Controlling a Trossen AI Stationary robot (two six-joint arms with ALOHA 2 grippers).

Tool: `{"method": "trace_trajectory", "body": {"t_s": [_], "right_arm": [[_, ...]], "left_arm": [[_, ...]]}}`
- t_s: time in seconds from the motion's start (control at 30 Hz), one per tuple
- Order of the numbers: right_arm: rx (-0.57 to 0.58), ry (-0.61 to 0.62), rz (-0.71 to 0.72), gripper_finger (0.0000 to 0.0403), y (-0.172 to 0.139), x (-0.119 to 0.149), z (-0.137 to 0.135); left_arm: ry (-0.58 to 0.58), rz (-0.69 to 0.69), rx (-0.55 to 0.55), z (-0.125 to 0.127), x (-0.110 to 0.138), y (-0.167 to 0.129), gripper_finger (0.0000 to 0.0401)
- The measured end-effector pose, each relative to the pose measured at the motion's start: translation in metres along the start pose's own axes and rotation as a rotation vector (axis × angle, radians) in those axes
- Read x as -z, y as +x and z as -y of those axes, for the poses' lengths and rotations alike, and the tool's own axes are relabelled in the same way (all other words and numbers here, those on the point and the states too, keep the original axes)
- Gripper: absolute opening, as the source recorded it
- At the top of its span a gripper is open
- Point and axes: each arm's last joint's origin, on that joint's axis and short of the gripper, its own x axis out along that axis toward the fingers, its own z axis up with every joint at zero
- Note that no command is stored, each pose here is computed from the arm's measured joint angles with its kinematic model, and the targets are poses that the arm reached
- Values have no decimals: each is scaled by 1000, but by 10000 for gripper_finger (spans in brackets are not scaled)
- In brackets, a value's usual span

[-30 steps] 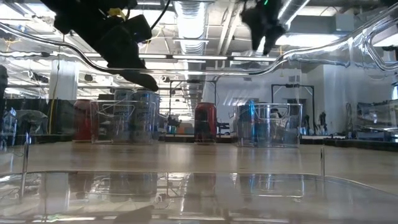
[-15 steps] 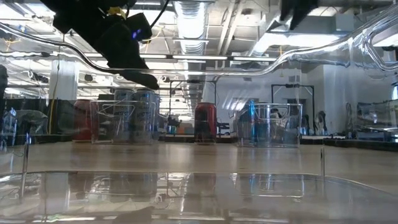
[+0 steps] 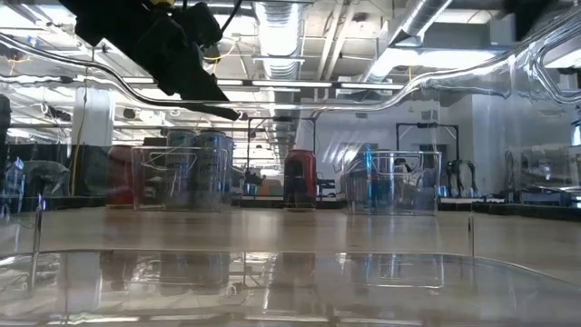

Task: Sort soda cans
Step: Put the blue soda can into the top right transparent bin

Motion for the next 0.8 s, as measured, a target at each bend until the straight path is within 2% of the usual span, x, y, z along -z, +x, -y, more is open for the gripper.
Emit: {"method": "trace_trajectory", "body": {"t_s": [0.13, 0.37, 0.53, 0.73, 0.8], "right_arm": [[-9, 55, -78, 322, 7, 28, -15], [43, 225, -231, 322, 13, 80, -40], [78, 334, -342, 322, 16, 117, -59], [10, 388, -384, 322, 22, 144, -81], [1, 378, -390, 322, 25, 150, -87]], "left_arm": [[42, 32, 3, 0, -3, 0, 284], [158, 94, 120, 3, -13, -2, 284], [231, 136, 117, 3, -24, -5, 284], [301, 174, 113, 2, -33, -7, 284], [331, 191, 147, 3, -36, -8, 284]]}}
